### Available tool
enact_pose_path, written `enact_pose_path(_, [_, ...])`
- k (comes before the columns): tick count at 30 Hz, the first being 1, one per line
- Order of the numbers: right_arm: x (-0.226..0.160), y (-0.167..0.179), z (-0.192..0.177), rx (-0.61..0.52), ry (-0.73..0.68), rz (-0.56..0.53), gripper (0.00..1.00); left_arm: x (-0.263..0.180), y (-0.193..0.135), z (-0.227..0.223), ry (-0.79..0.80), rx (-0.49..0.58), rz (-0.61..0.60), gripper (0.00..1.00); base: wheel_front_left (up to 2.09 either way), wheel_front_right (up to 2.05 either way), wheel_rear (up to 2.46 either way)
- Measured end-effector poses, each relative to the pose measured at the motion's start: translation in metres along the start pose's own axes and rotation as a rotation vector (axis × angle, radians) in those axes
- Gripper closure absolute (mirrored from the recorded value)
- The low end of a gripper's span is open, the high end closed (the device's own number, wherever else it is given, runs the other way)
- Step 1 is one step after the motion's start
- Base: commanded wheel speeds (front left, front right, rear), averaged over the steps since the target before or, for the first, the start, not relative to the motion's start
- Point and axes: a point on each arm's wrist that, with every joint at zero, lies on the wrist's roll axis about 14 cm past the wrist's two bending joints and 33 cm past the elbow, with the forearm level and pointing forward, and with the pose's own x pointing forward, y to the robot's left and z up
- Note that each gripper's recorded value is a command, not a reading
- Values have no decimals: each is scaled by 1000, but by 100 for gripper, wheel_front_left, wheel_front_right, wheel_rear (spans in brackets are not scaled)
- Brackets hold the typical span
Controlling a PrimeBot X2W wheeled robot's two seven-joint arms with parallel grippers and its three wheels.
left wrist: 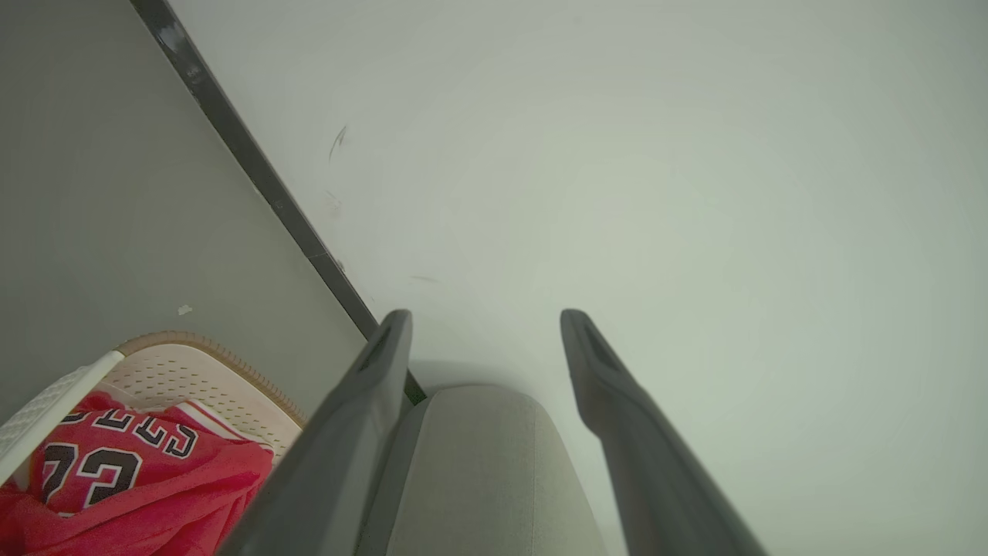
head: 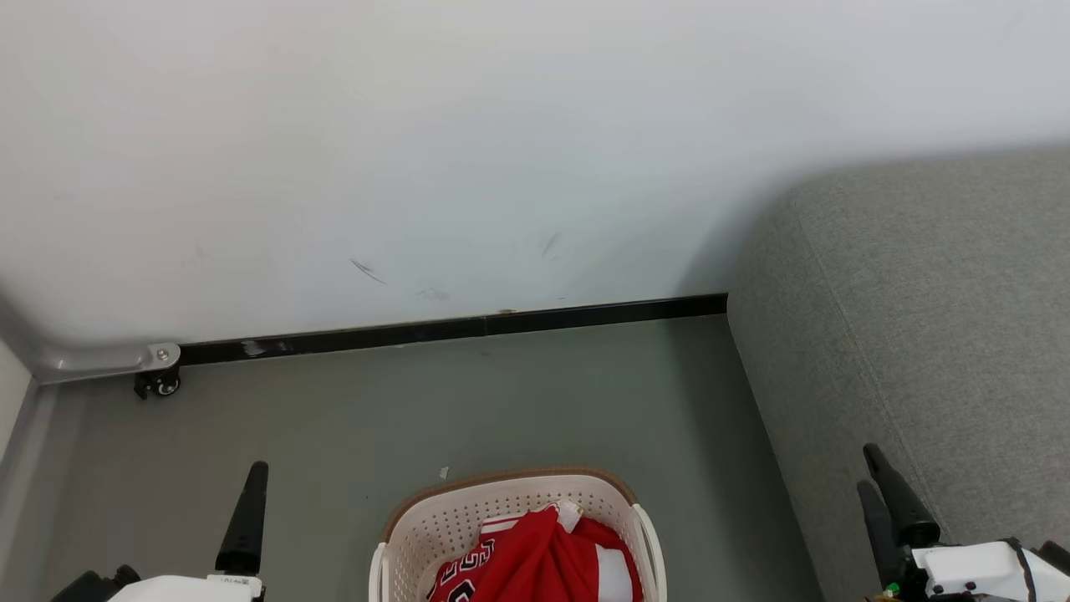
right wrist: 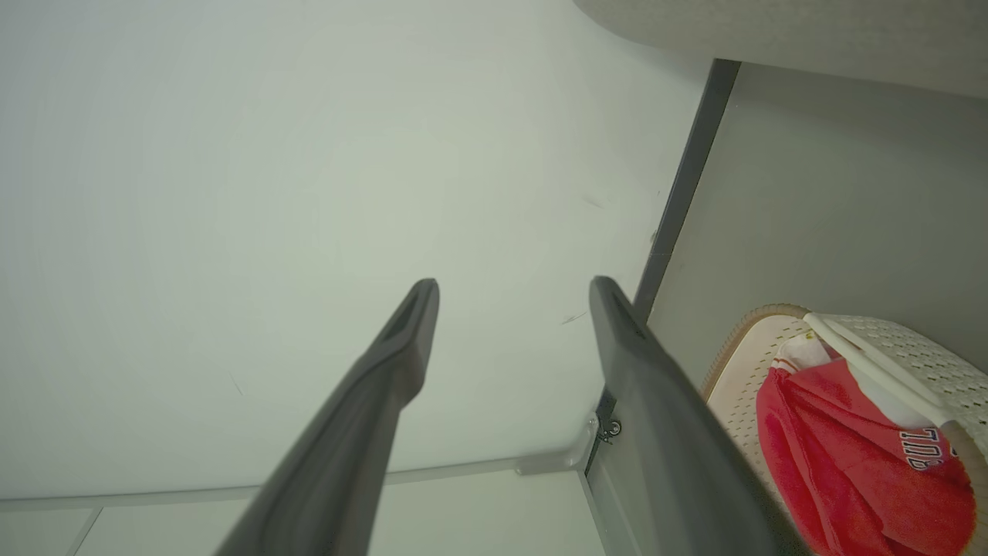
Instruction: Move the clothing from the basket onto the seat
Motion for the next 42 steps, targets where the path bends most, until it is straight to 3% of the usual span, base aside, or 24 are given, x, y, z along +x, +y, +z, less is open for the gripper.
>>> enact_pose_path(11, [4,15,4,-220,-15,47,0,3,-19,7,-34,201,-54,0,0,0,0])
enact_pose_path(29, [3,31,-11,-587,1,118,0,2,-50,-3,-42,656,-149,0,0,0,0])
enact_pose_path(42, [-2,35,-19,-832,2,158,0,-7,-45,-12,-58,895,-134,0,0,0,0])
